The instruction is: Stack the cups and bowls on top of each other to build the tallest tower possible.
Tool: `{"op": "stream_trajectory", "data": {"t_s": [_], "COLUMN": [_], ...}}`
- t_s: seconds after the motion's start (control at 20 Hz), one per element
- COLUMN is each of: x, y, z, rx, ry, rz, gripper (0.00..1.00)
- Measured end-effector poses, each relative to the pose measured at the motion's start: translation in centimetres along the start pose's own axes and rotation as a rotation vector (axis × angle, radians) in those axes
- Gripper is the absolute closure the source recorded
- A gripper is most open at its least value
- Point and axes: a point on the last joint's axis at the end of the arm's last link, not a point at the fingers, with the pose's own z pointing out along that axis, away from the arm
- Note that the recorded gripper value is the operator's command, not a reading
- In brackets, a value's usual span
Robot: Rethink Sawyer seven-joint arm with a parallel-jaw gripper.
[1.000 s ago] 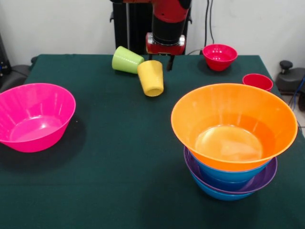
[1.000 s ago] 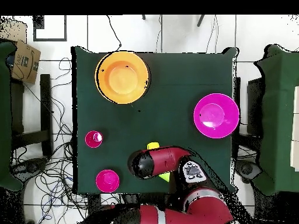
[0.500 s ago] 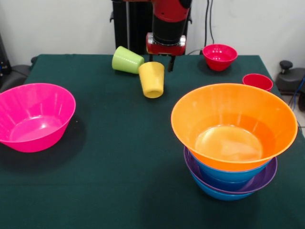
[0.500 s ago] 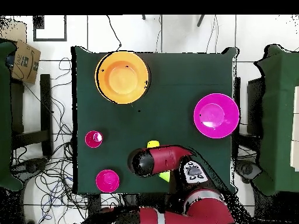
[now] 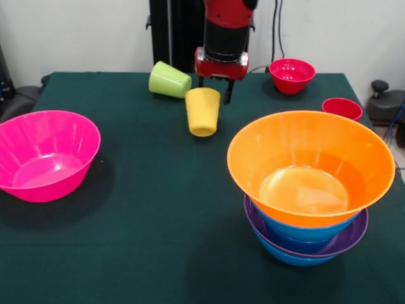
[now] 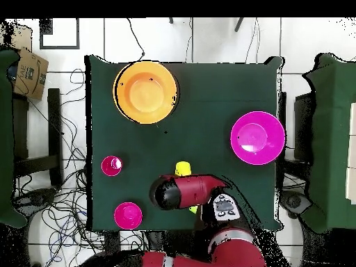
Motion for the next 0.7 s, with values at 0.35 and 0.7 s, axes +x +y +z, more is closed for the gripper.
{"op": "stream_trajectory", "data": {"t_s": [0.35,0.7], "x": [-2.4,-3.8], "y": [0.8,-0.9], "z": [-0.9,-1.9], "rx": [0.032,0.065], "ry": [-0.242,-0.359], "rz": [0.066,0.149], "gripper": [0.0,1.0]}}
